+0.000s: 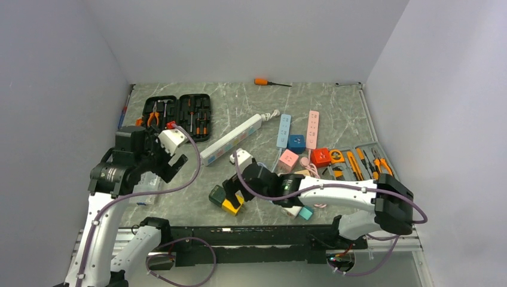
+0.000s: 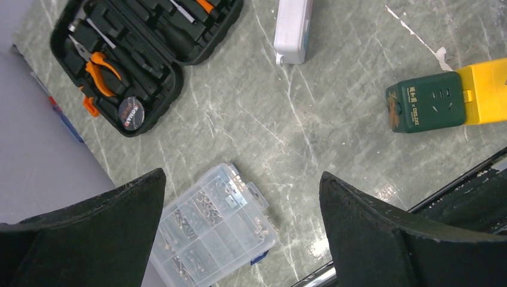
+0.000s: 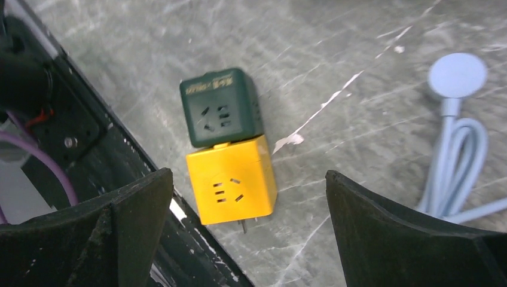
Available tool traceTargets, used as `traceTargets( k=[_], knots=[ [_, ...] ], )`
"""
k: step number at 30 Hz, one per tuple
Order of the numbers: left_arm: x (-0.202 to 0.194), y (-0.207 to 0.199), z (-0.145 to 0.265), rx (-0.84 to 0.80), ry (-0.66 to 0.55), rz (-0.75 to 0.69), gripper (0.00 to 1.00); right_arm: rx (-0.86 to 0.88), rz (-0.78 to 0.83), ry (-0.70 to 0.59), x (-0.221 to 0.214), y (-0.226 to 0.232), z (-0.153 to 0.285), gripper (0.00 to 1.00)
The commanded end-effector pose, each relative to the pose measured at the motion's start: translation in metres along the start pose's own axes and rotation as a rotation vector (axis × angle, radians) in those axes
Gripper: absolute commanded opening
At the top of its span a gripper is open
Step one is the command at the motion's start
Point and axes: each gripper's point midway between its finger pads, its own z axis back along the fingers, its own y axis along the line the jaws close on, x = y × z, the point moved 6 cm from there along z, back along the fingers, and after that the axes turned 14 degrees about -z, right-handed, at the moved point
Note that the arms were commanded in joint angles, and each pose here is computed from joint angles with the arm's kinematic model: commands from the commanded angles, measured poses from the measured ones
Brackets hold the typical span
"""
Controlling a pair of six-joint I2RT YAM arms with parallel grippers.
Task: Pull the plug off the socket
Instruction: Pick up the socket from the center of the board.
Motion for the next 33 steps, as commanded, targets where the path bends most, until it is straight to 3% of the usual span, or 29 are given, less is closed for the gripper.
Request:
traceTargets(
  k=[1,24,28,33],
  knots=[
    [0.004,-0.001,-0.003,-0.034,-0.022,-0.005,0.99,0.053,0.106,0.030,-0.015,0.015,-0.007,1.00],
    [0.000,-0.008,-0.003,-0.031,-0.050,-0.032,0.99,-0.009,0.251,0.173,-0.092,-0.002,-0.080,0.98],
    [-0.001,-0.009,-0.002,-0.039,-0.046,-0.045,0.99,-0.020,0.255,0.166,-0.098,-0.007,-0.076,0.88],
    [-0.004,-0.015,-0.003,-0.070,-0.048,-0.069,0.99,-0.027,0.294,0.174,-0.093,-0.008,-0.069,0.57]
  ],
)
